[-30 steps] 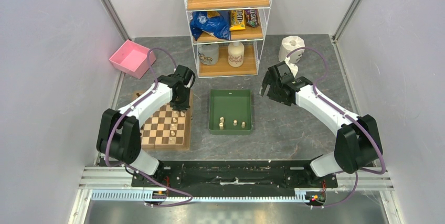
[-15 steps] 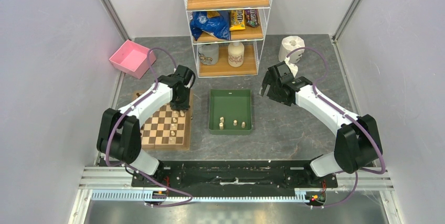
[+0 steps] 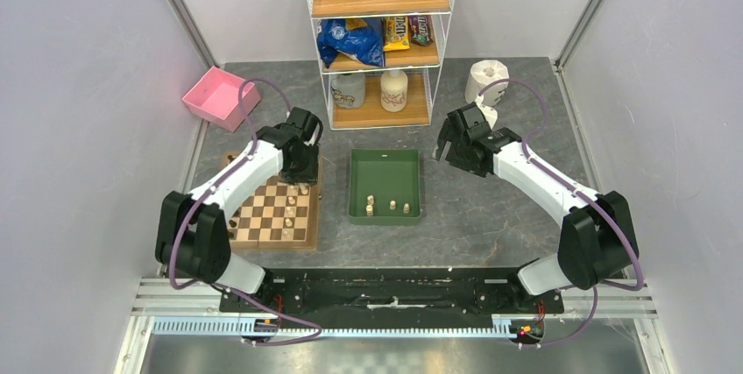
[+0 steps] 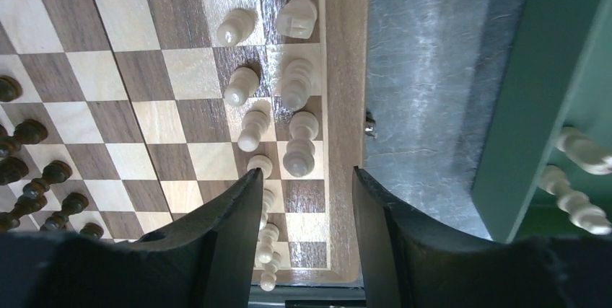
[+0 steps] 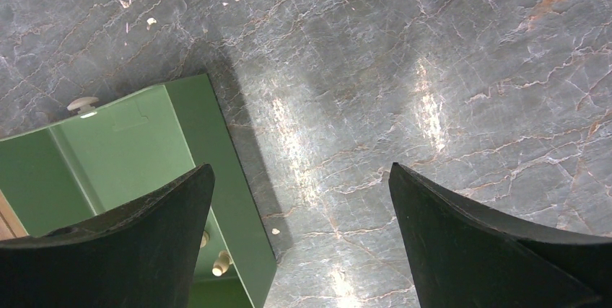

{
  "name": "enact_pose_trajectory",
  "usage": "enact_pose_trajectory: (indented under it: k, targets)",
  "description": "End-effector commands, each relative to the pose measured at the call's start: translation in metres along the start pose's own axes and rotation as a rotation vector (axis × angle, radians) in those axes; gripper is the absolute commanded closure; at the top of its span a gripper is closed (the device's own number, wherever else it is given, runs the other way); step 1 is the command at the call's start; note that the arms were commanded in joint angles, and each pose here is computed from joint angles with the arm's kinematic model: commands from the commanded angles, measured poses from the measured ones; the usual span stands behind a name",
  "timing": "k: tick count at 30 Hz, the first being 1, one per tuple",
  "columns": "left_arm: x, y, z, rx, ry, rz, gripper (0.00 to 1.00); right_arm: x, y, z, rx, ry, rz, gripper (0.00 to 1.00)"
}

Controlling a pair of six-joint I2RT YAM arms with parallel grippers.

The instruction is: Set up the chess pieces on the board

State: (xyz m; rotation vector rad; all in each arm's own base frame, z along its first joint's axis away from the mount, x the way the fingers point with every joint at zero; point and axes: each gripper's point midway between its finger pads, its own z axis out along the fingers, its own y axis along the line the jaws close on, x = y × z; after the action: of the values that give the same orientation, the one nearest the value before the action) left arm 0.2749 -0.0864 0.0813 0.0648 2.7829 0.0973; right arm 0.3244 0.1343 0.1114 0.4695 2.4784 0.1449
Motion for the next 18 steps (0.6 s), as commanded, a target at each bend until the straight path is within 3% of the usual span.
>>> enact_pose_trajectory:
  k: [1,7,18]
  targets:
    - [-0.035,-0.013,-0.049,0.115,-0.168,-0.058,0.43,-0.012,0.008,-0.004,-0.026,-0.030,0.012,0.01]
    - [-0.046,-0.061,-0.084,0.306,-0.269,-0.029,0.39,-0.011,0.008,-0.003,-0.027,-0.026,0.013,0.01]
    - [0.013,-0.174,-0.059,0.390,-0.072,0.161,0.42,-0.010,0.007,-0.004,-0.027,-0.026,0.010,0.01]
